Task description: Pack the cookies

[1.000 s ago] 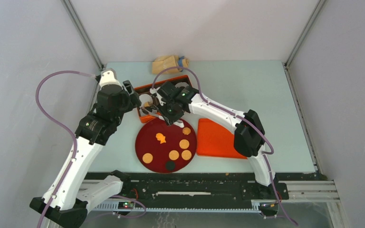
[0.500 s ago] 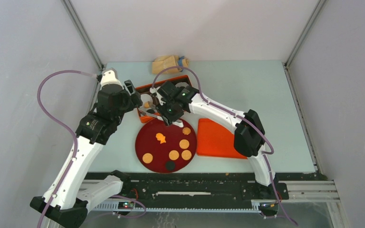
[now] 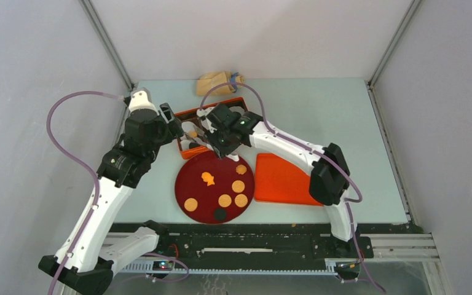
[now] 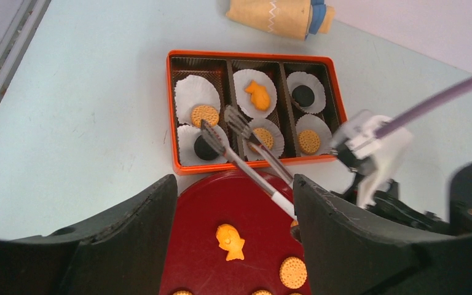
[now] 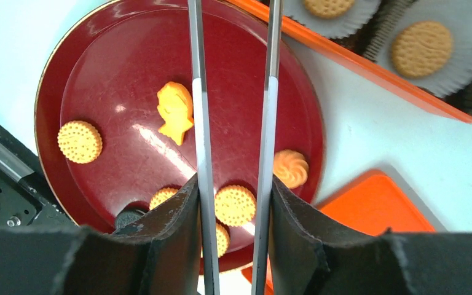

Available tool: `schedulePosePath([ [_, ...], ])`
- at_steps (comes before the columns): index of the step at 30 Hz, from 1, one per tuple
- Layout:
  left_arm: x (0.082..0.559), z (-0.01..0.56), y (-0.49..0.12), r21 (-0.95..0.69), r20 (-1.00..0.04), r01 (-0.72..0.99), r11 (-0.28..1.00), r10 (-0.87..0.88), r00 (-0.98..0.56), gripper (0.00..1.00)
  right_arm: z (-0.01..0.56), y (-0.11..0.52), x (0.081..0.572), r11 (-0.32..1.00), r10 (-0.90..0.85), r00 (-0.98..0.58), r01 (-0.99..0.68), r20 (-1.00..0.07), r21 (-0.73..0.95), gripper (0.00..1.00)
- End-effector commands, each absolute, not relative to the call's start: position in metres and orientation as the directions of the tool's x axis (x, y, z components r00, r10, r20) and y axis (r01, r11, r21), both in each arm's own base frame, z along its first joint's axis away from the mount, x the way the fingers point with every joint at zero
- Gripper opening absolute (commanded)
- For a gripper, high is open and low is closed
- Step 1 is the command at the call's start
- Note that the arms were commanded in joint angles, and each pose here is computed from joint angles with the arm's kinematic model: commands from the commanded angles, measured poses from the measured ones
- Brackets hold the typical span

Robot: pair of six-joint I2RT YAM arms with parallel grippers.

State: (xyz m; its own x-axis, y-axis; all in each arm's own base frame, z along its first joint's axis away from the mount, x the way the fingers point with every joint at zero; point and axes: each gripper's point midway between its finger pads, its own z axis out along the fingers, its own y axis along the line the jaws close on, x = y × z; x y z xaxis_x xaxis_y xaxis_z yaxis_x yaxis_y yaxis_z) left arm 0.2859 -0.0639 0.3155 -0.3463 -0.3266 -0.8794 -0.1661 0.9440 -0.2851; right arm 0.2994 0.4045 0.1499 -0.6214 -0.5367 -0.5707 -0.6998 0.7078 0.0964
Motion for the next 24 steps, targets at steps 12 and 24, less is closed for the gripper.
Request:
schedulePosePath([
  [12,0.293,0.320,-0.077,-0.326,-0.872,-0.113,0.938,-0.345,-0.347,0.59,0.209,0.223,0.380,0.984,-0.065,-0.693,-0.165,-0.718,0.071,0.16],
  [24,0.299,0.313,-0.078,-0.312,-0.865,-0.128,0.942,-0.337,-0.372,0.58,0.102,0.135,0.468,0.996,0.083,-0.861,0.088,-0.502,0.014,0.17],
])
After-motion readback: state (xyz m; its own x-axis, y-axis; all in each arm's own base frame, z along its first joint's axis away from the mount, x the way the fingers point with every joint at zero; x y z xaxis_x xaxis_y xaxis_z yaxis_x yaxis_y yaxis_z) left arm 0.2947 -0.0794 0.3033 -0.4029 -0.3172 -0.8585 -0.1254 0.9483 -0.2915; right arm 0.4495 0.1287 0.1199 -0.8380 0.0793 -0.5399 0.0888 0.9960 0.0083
